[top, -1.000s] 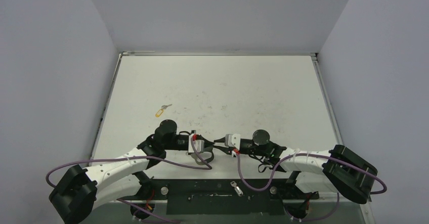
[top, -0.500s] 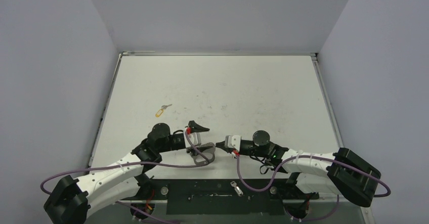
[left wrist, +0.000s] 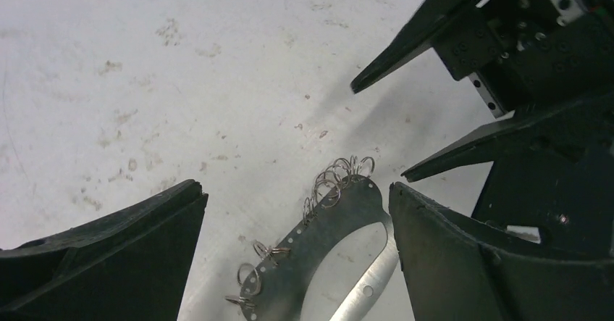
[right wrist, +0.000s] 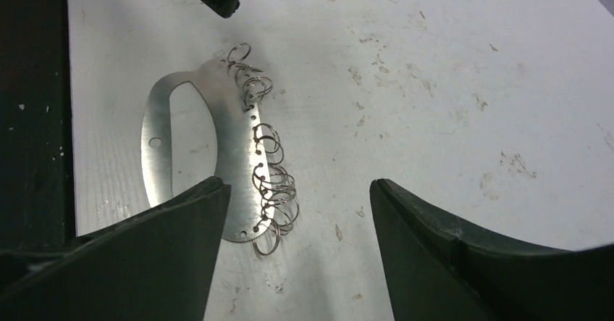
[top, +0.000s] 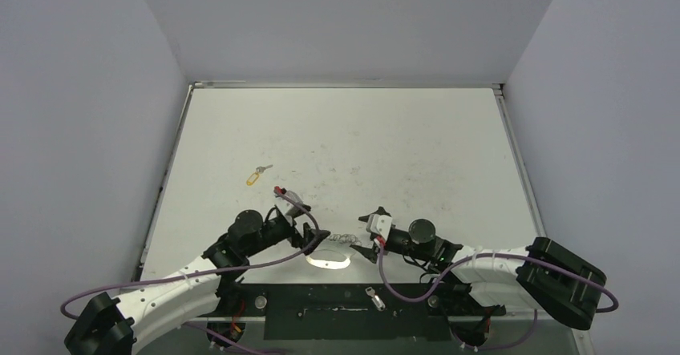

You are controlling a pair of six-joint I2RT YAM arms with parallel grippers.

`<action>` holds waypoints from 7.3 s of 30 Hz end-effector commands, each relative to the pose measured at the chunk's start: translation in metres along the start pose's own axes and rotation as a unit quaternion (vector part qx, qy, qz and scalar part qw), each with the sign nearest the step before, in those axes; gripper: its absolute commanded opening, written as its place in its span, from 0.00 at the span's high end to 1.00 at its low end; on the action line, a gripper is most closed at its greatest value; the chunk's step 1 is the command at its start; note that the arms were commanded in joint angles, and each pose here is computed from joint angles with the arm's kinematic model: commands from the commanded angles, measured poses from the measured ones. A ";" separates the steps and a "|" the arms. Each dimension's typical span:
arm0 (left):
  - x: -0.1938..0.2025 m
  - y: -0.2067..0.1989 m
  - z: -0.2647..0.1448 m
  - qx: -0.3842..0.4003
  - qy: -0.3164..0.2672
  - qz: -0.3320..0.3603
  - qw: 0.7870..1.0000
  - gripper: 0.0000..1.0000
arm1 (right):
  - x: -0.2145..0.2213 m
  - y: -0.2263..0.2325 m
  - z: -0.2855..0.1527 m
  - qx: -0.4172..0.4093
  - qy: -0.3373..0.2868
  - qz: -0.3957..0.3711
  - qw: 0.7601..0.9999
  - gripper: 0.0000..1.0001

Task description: Put the keys on the keyring

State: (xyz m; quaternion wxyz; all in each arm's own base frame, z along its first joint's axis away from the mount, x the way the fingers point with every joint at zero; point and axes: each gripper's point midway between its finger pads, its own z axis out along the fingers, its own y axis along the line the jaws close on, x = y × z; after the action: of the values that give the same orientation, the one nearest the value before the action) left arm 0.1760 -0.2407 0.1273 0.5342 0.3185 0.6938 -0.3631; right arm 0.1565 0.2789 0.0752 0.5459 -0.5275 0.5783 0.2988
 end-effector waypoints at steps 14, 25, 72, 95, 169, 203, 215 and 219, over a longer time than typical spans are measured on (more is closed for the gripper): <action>0.065 0.035 -0.040 -0.243 0.085 -0.376 0.890 0.09 | -0.014 -0.073 -0.052 0.296 -0.018 0.317 0.901 0.00; 0.079 0.025 -0.041 -0.239 0.156 -0.372 0.883 0.31 | 0.037 -0.022 -0.027 0.229 0.103 0.440 0.862 0.04; 0.077 0.056 -0.020 -0.323 0.317 -0.278 0.847 1.00 | 0.029 -0.043 -0.025 0.237 0.127 0.415 0.869 0.08; -0.104 -0.015 0.013 0.040 0.084 0.046 0.995 1.00 | -0.142 -0.052 -0.017 0.052 -0.119 0.096 0.987 0.12; -0.090 -0.052 -0.020 0.127 -0.023 0.130 0.983 0.65 | -0.149 -0.010 -0.004 -0.101 -0.130 -0.013 0.986 1.00; -0.081 -0.073 0.009 0.212 -0.038 0.177 0.960 0.69 | -0.156 -0.020 -0.001 -0.083 -0.122 0.013 0.989 1.00; -0.077 -0.027 -0.002 0.064 -0.009 0.164 0.984 0.55 | -0.113 -0.029 0.006 -0.043 -0.063 0.010 0.997 1.00; -0.071 -0.008 -0.009 0.003 -0.012 0.135 0.991 0.48 | -0.097 -0.039 0.017 0.000 -0.067 0.045 0.997 1.00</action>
State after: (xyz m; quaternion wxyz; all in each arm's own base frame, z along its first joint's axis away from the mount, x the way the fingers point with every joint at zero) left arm 0.1667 -0.2593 0.2095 0.5734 0.4644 0.5904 -0.3271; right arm 0.1590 0.3088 0.1707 0.5201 -0.5288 0.5544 0.3775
